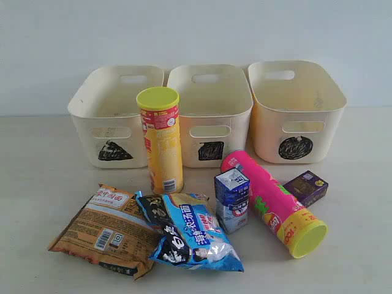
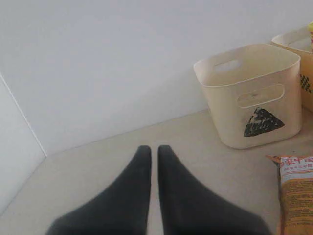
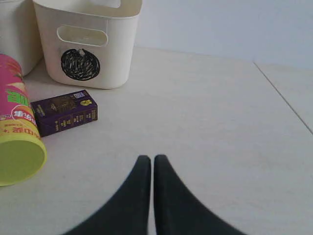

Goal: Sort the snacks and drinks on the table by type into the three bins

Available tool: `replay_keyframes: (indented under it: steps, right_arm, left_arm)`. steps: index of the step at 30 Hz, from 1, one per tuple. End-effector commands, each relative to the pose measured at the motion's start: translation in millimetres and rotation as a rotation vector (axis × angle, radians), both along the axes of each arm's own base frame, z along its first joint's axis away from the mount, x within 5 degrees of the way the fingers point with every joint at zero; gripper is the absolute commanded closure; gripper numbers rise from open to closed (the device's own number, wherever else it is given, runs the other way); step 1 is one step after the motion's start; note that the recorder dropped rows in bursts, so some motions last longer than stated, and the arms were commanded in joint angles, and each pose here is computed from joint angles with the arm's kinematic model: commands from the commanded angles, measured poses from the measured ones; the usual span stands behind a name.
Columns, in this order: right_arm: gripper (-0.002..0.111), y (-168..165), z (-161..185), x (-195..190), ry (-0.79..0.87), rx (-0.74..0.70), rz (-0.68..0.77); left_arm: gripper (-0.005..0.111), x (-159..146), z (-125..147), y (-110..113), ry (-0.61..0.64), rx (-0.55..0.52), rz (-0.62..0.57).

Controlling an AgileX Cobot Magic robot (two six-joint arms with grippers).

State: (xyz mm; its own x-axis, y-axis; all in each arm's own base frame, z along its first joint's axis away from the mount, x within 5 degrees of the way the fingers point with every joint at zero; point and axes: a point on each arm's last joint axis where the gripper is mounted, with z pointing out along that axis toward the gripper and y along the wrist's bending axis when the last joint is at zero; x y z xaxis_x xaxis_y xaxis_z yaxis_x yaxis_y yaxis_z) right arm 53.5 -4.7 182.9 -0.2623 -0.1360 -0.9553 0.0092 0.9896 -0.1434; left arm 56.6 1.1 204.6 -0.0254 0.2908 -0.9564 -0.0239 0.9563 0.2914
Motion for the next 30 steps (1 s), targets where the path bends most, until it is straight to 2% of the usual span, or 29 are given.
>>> replay_keyframes:
  steps: [1, 20, 26, 30]
  right_arm:
    - [0.108, -0.1, 0.0, 0.0, -0.012, -0.005, 0.000]
    - [0.108, 0.2, 1.3, 0.3, -0.027, -0.011, 0.004]
    - [0.108, 3.1, 18.1, 2.8, -0.214, -0.009, 0.035]
    - [0.108, 7.1, 41.3, 0.9, -0.470, -0.005, 0.078]
  left_arm:
    - [0.102, -0.1, -0.4, 0.0, -0.006, -0.012, 0.001]
    - [0.102, -0.1, -0.4, 0.0, -0.007, -0.012, 0.001]
    - [0.102, -0.1, -0.4, 0.0, -0.007, -0.012, 0.001]
    - [0.102, -0.1, -0.4, 0.0, -0.007, -0.012, 0.001]
